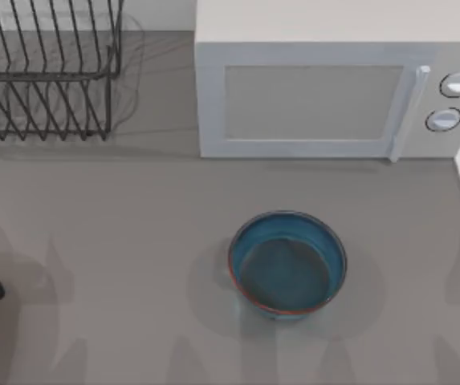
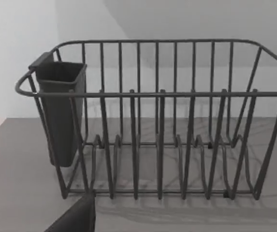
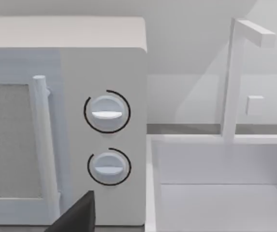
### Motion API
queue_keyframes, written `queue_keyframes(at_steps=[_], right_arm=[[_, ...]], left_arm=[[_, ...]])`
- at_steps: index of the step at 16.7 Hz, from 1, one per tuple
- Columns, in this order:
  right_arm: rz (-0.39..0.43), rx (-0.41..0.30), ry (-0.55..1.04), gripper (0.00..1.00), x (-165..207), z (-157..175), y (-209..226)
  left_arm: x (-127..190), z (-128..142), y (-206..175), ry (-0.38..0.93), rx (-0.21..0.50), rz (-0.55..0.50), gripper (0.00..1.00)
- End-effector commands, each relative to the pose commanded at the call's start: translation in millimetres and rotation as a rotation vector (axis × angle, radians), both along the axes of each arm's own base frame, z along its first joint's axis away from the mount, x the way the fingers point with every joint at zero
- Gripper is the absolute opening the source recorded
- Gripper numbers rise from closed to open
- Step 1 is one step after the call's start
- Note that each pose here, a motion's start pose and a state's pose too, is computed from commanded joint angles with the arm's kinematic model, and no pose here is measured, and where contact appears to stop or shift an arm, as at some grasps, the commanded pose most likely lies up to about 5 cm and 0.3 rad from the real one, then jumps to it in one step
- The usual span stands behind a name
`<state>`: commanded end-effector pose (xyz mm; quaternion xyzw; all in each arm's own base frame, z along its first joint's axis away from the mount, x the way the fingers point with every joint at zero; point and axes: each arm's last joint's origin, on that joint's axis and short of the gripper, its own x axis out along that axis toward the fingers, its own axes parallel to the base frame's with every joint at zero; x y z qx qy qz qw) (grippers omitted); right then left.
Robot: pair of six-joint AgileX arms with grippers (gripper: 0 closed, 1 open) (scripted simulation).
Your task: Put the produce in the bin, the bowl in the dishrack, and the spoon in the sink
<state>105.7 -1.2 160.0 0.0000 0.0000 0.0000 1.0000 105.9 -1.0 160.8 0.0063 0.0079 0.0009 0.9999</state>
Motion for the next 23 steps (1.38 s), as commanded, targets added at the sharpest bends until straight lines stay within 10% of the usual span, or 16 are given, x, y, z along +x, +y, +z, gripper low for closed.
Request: queue_keyframes(at_steps=[11,17,23], right_arm=[[0.0,0.0,0.0,1.0,0,0,0],[0.0,0.0,0.0,1.0,0,0,0],[0.0,0.0,0.0,1.0,0,0,0]], left_arm=[[1,29,-7,0.089,-0.07,-0.071,1.0],[36,123,-36,0.437,-0.2,-0.205,1.0],[140,196,-129,0.934,-0.244,-0.249,1.0]])
